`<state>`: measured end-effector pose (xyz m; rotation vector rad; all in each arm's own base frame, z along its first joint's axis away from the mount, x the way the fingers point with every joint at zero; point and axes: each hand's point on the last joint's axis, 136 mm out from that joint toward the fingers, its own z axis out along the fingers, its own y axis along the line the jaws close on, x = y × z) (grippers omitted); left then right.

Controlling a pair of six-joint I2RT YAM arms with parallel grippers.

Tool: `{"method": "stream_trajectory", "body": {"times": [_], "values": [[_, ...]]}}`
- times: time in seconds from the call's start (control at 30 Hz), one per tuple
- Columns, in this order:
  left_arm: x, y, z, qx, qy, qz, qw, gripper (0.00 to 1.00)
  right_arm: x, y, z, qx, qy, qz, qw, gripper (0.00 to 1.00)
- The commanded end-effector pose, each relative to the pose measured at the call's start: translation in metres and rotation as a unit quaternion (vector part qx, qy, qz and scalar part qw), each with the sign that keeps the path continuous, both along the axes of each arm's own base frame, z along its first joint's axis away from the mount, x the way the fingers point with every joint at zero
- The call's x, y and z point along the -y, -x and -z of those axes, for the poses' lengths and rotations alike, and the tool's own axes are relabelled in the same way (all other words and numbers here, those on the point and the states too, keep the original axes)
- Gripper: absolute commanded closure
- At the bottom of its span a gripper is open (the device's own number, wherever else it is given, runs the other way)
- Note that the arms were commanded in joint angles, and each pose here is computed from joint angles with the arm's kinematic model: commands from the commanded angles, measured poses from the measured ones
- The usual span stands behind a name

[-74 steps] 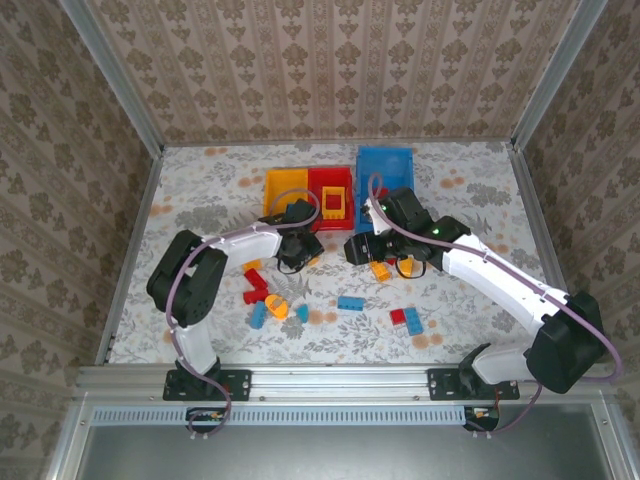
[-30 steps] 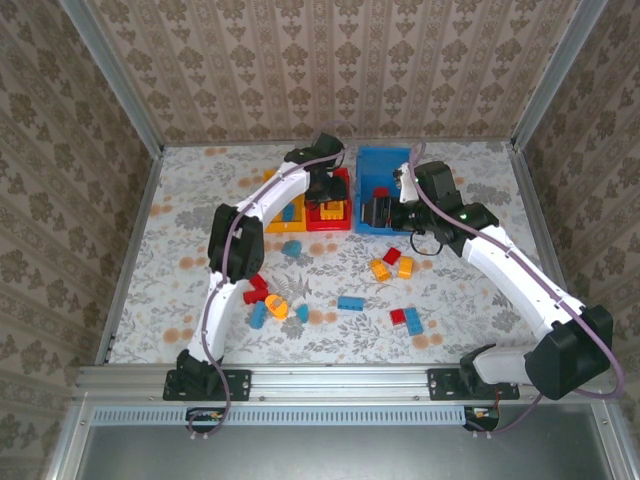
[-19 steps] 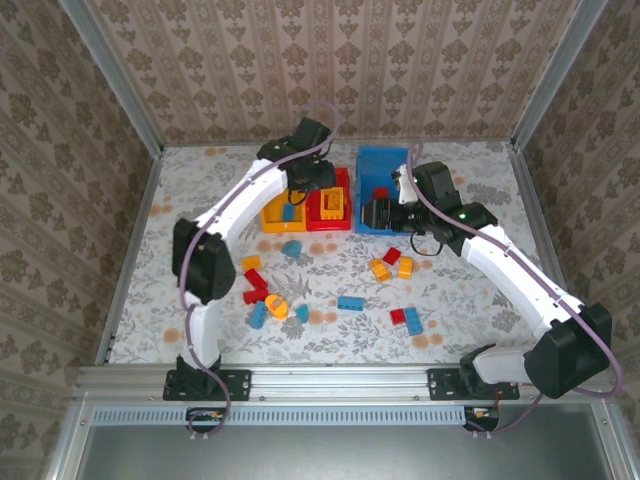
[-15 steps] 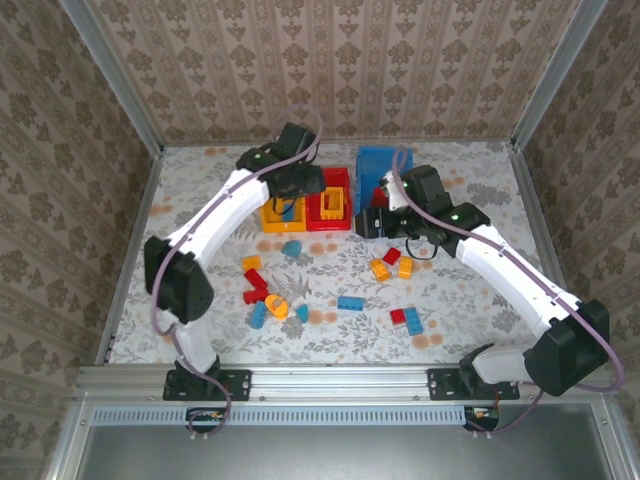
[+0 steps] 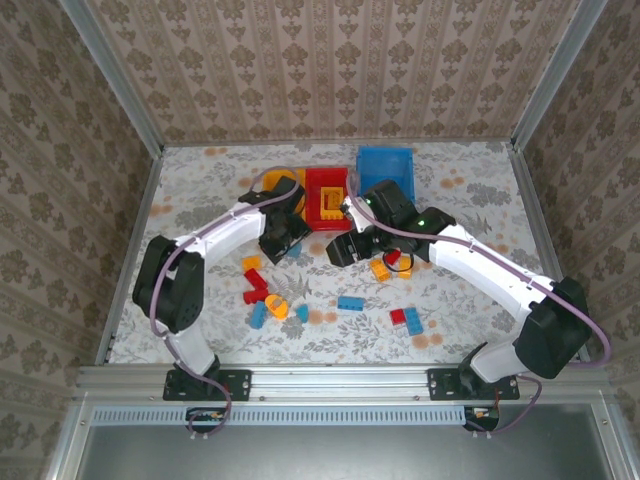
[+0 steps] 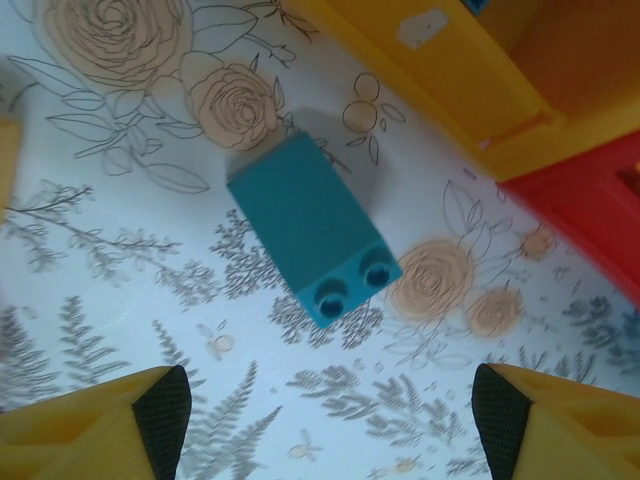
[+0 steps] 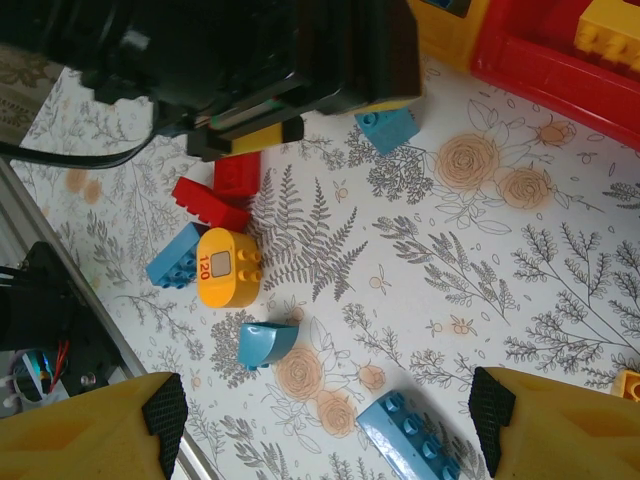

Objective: Sort the legos into containers by color

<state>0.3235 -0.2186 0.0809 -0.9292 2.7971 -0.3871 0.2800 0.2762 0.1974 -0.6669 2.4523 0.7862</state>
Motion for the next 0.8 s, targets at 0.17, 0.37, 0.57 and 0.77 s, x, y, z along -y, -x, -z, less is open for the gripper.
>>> {"method": "stream_trajectory", "body": {"times": [0.17,0.37,0.57,0.77], "values": [[-0.005,-0.019,0.021,-0.021,0.016,-0.087,0.996,0.23,-0.002,0.009,-0.001,-0.009,-0.007,-0.013,1.0,0.23],[0.0,-0.029,0.038,-0.023,0.024,-0.093,0.995,0.34,-0.002,0.008,0.001,-0.011,-0.006,-0.012,1.0,0.23],[0.001,-0.019,0.047,-0.038,0.026,-0.098,0.994,0.49,-0.003,0.007,0.005,-0.016,-0.005,-0.013,1.0,0.23],[0.002,-0.014,0.048,-0.038,0.026,-0.094,0.994,0.59,-0.008,0.001,0.003,-0.004,-0.024,-0.008,1.0,0.23]]}}
